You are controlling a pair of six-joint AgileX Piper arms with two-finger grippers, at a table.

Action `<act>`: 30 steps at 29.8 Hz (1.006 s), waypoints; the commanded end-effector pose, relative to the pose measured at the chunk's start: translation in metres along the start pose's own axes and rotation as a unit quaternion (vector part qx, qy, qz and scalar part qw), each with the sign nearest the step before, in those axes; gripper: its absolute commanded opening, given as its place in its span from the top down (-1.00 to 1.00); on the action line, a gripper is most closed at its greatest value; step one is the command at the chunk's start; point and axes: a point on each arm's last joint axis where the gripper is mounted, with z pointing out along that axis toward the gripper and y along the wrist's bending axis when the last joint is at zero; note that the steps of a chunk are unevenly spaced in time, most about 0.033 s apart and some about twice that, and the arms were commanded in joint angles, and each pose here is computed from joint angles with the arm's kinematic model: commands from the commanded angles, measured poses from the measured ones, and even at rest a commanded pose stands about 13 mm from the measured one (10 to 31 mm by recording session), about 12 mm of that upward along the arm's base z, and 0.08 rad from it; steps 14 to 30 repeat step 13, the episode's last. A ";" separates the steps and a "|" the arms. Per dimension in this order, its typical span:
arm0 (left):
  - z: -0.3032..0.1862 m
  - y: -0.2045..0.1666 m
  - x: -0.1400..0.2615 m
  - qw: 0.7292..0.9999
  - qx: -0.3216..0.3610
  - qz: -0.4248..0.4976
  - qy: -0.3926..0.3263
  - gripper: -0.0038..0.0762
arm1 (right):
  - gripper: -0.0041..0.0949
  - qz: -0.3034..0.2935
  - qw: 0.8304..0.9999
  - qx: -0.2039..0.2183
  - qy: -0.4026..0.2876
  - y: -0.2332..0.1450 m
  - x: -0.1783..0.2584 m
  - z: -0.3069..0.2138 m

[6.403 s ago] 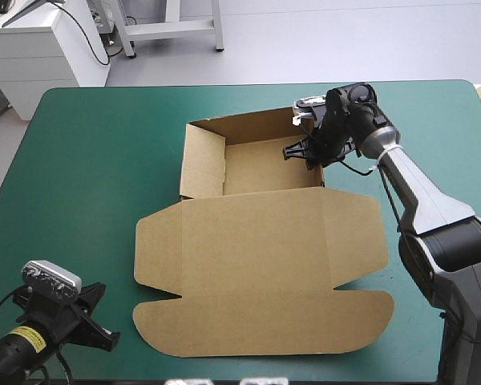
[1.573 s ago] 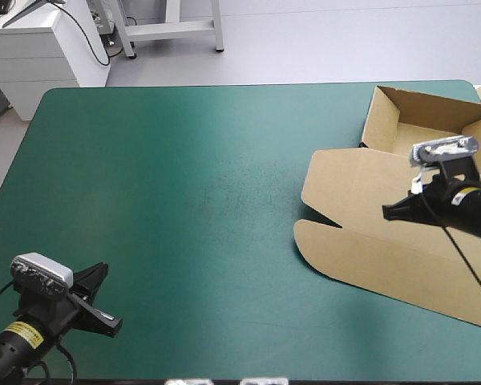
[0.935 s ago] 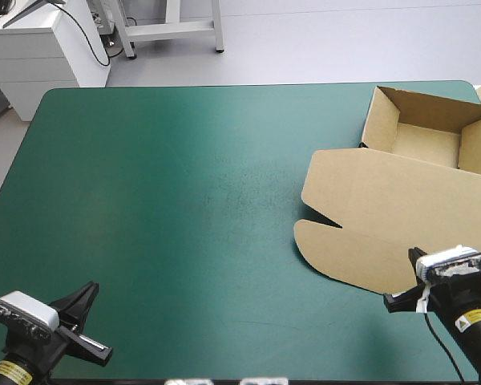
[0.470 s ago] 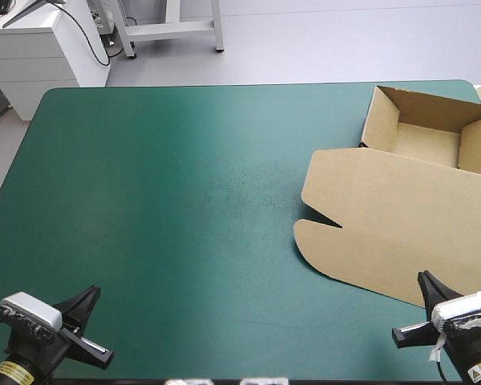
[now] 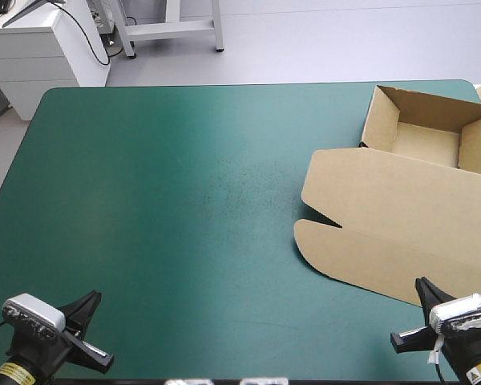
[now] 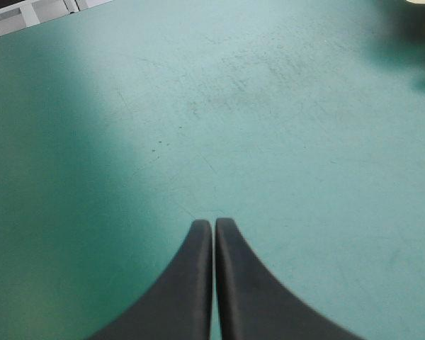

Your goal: Fold the box

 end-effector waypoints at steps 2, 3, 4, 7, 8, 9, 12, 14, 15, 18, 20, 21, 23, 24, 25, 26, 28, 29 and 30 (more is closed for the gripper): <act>-0.003 0.001 -0.013 0.999 -0.003 -0.009 -0.038 0.92 | 0.92 0.002 0.999 0.005 -0.040 -0.002 -0.013 -0.003; -0.003 0.001 -0.013 0.999 -0.003 -0.009 -0.040 0.92 | 0.92 0.002 0.999 0.005 -0.040 -0.002 -0.013 -0.003; -0.003 0.001 -0.013 0.999 -0.003 -0.009 -0.040 0.92 | 0.92 0.002 0.999 0.005 -0.040 -0.002 -0.013 -0.003; -0.003 0.001 -0.013 0.999 -0.004 -0.008 -0.041 0.92 | 0.92 0.002 0.999 0.005 -0.040 -0.002 -0.013 -0.003; -0.003 0.001 -0.013 0.999 -0.004 -0.008 -0.041 0.92 | 0.92 0.002 0.999 0.005 -0.040 -0.002 -0.013 -0.003; -0.003 0.001 -0.013 0.999 -0.004 -0.008 -0.040 0.92 | 0.92 0.002 0.999 0.005 -0.040 -0.002 -0.013 -0.003; -0.003 0.001 -0.013 0.999 -0.004 -0.008 -0.040 0.92 | 0.92 0.002 0.999 0.005 -0.040 -0.002 -0.013 -0.003; -0.003 0.001 -0.013 0.999 -0.004 -0.008 -0.040 0.92 | 0.92 0.002 0.999 0.005 -0.040 -0.002 -0.013 -0.003; -0.003 0.001 -0.013 0.999 -0.004 -0.008 -0.040 0.92 | 0.92 0.002 0.999 0.005 -0.040 -0.002 -0.013 -0.003; -0.003 0.001 -0.013 0.999 -0.004 -0.008 -0.040 0.92 | 0.92 0.002 0.999 0.005 -0.040 -0.002 -0.013 -0.003; -0.003 0.001 -0.013 0.999 -0.004 -0.008 -0.040 0.92 | 0.92 0.002 0.999 0.005 -0.040 -0.002 -0.013 -0.003; -0.003 0.001 -0.013 0.999 -0.004 -0.008 -0.040 0.92 | 0.92 0.002 0.999 0.005 -0.040 -0.002 -0.013 -0.003; -0.003 0.001 -0.013 0.999 -0.004 -0.008 -0.040 0.92 | 0.92 0.002 0.999 0.005 -0.040 -0.002 -0.013 -0.003; -0.003 0.001 -0.013 0.999 -0.004 -0.008 -0.040 0.92 | 0.92 0.002 0.999 0.005 -0.040 -0.002 -0.013 -0.003; -0.003 0.001 -0.013 0.999 -0.004 -0.008 -0.040 0.92 | 0.92 0.002 0.999 0.005 -0.040 -0.002 -0.013 -0.003; -0.003 0.001 -0.013 0.999 -0.004 -0.008 -0.040 0.92 | 0.92 0.002 0.999 0.005 -0.040 -0.002 -0.013 -0.003; -0.003 0.001 -0.013 0.999 -0.004 -0.008 -0.040 0.92 | 0.92 0.002 0.999 0.005 -0.040 -0.002 -0.013 -0.003; -0.003 0.001 -0.013 0.999 -0.004 -0.008 -0.040 0.92 | 0.92 0.002 0.999 0.005 -0.040 -0.002 -0.013 -0.003; -0.003 0.001 -0.013 0.999 -0.004 -0.008 -0.040 0.92 | 0.92 0.002 0.999 0.005 -0.040 -0.002 -0.013 -0.003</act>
